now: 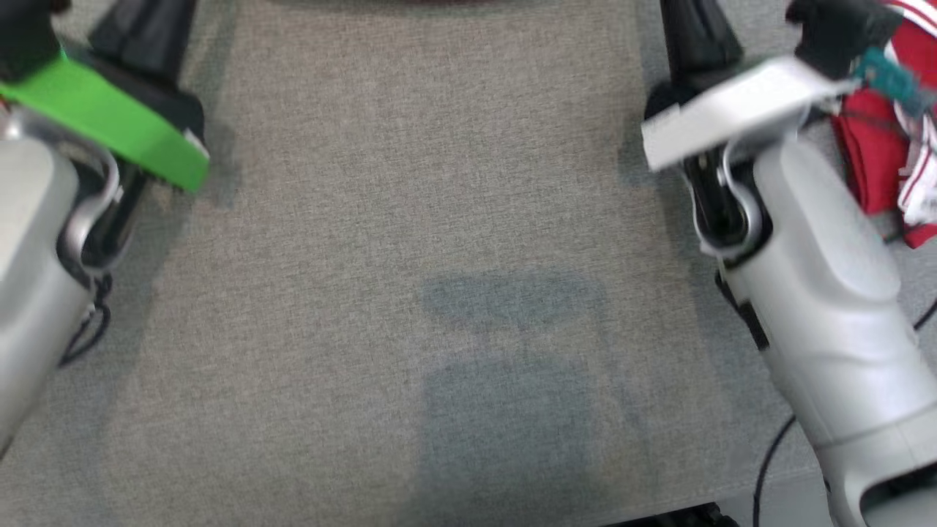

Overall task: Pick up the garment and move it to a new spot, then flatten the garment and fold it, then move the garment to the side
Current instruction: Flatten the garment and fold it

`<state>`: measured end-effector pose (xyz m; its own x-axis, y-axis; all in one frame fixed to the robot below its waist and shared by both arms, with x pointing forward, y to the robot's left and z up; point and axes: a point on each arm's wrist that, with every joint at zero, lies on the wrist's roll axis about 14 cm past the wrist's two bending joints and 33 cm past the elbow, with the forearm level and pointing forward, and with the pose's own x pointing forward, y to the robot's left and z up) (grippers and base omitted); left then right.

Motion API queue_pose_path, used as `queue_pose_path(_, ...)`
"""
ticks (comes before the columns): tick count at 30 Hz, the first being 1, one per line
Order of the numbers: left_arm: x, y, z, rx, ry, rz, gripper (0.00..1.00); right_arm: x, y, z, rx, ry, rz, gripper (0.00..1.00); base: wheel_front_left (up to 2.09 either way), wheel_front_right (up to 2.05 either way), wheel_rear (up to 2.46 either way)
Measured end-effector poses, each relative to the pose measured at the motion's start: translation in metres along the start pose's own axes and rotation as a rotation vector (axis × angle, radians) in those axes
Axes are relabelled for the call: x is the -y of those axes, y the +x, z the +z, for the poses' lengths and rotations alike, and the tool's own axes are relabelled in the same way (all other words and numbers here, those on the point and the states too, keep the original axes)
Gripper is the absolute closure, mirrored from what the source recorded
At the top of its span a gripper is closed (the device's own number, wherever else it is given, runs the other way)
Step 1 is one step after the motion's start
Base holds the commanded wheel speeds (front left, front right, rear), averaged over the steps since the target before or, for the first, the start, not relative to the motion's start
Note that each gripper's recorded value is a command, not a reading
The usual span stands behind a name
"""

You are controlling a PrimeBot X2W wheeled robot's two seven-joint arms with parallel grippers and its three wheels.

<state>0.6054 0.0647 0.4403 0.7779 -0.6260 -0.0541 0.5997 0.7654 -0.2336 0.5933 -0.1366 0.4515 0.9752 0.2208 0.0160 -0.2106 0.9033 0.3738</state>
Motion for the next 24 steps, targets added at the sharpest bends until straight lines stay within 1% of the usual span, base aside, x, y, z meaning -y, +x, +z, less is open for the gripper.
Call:
queue_pose_path(2, 0.014, -0.017, -0.005, -0.004, -0.031, -0.012, 1.0, 0.007, -0.031, -0.007, -0.028, 0.002, -0.018, 1.0, 0.0, 0.0, 0.0)
queue_pose_path(4, 0.032, -0.036, -0.009, -0.006, -0.065, -0.027, 1.0, 0.006, -0.056, -0.005, -0.033, 0.018, -0.024, 1.0, 0.0, 0.0, 0.0)
queue_pose_path(6, 0.052, -0.056, -0.013, -0.013, -0.076, -0.045, 1.0, 0.005, -0.082, -0.004, -0.043, 0.027, -0.029, 1.0, 0.0, 0.0, 0.0)
queue_pose_path(8, 0.068, -0.077, -0.018, -0.022, -0.108, -0.041, 1.0, 0.004, -0.107, -0.002, -0.051, 0.048, -0.037, 1.0, 0.0, 0.0, 0.0)
queue_pose_path(13, 0.107, -0.137, -0.048, -0.084, -0.194, 0.018, 1.0, 0.007, -0.17, -0.001, -0.095, 0.049, -0.073, 1.0, 0.0, 0.0, 0.0)
queue_pose_path(17, 0.132, -0.182, -0.07, -0.126, -0.268, 0.1, 1.0, 0.018, -0.225, -0.01, -0.161, 0.043, -0.133, 1.0, 0.0, 0.0, 0.0)
queue_pose_path(21, 0.159, -0.213, -0.075, -0.123, -0.347, 0.142, 1.0, 0.023, -0.278, -0.013, -0.223, 0.017, -0.177, 1.0, 0.0, 0.0, 0.0)
queue_pose_path(24, 0.177, -0.231, -0.073, -0.108, -0.384, 0.165, 1.0, 0.021, -0.305, -0.005, -0.228, 0.007, -0.193, 1.0, 0.0, 0.0, 0.0)
